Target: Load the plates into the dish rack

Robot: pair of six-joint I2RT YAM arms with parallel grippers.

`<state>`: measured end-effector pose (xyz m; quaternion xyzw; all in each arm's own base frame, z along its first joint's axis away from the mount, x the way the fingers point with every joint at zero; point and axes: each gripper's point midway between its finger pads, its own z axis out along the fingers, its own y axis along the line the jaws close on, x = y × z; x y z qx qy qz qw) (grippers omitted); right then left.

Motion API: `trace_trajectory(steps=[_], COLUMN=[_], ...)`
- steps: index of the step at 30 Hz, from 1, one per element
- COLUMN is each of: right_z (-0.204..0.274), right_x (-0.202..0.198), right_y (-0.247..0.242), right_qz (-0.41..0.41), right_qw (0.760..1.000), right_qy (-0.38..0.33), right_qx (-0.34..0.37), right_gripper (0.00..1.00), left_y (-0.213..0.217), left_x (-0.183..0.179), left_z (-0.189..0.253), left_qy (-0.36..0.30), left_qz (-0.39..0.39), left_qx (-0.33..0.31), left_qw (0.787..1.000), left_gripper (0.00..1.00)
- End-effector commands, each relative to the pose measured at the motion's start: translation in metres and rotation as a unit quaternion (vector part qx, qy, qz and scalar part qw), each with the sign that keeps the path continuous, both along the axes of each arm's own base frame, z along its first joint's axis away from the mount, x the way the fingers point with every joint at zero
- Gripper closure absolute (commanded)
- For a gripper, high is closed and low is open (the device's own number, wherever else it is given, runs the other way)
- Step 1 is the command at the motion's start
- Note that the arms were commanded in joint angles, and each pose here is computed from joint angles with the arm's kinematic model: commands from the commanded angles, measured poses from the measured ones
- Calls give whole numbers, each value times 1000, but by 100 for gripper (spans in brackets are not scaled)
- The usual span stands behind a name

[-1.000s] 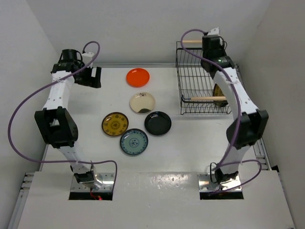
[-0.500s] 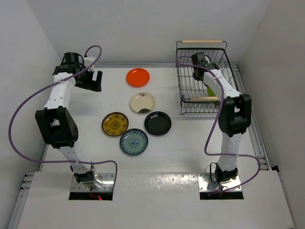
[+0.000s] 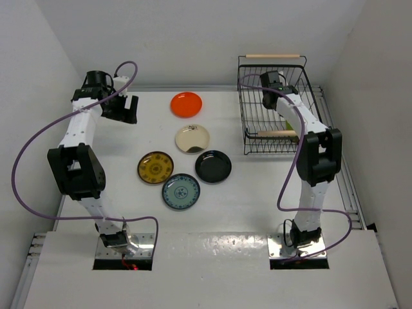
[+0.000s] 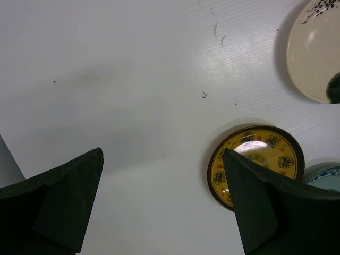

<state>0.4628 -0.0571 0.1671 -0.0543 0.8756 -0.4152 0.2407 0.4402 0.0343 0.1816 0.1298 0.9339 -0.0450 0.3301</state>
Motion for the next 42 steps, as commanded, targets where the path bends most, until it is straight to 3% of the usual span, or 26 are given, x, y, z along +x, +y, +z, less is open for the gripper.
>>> trace_trajectory(steps=[1,14,17,18,21,24,27,28,31,32,33,34,37,38,40,41,42], right_z=[30,-41,-30,-24,0,27,61,90,91,121,92,79,60,25,29,-2,6], right_x=[-4,-3,1,5,11,14,13,6,-15,-27,-42,-69,-103,-123,-140,-158,-156], right_y=[-7,-3,4,6,9,13,29,41,115,156,172,226,273,279,298,300,310], right_qz=[-12,-8,6,9,16,24,33,32,86,161,159,230,268,269,274,259,271], right_qw=[999,998,996,996,995,993,986,977,944,900,891,852,811,815,788,781,760], right_qy=[-40,37,18,6,-25,-54,-103,-148,-163,-185,-160,-127,-130,-110,-133,-124,-156], right_qx=[-9,56,83,86,96,106,129,153,272,360,393,453,503,501,535,554,570], right_gripper=[100,99,83,68,41,27,6,0,0,0,0,16,65,78,71,49,39], left_y=[-4,-6,-6,-6,-6,-6,-4,-5,-5,-5,-4,-4,-2,-7,-9,-12,-15], left_x=[0,-13,-15,-14,-16,-16,-16,-20,-20,-22,-23,-23,-25,-27,-28,-29,-29], left_z=[11,-21,-24,-24,-29,-29,-29,-33,-33,-36,-37,-33,-33,-36,-32,-36,-36], left_qy=[-14,30,35,34,43,43,44,53,53,57,58,54,54,60,55,60,61], left_qz=[-10,-30,-30,-34,-34,-34,-32,-32,-32,-32,-29,-29,-26,-32,-34,-36,-39], left_qx=[-1,1,0,3,1,1,5,3,3,3,6,7,12,11,17,21,26], left_qw=[1000,999,999,999,998,998,999,998,998,998,998,998,998,998,998,997,997], left_gripper=[0,0,0,0,0,0,0,0,0,0,0,0,0,0,0,0,0])
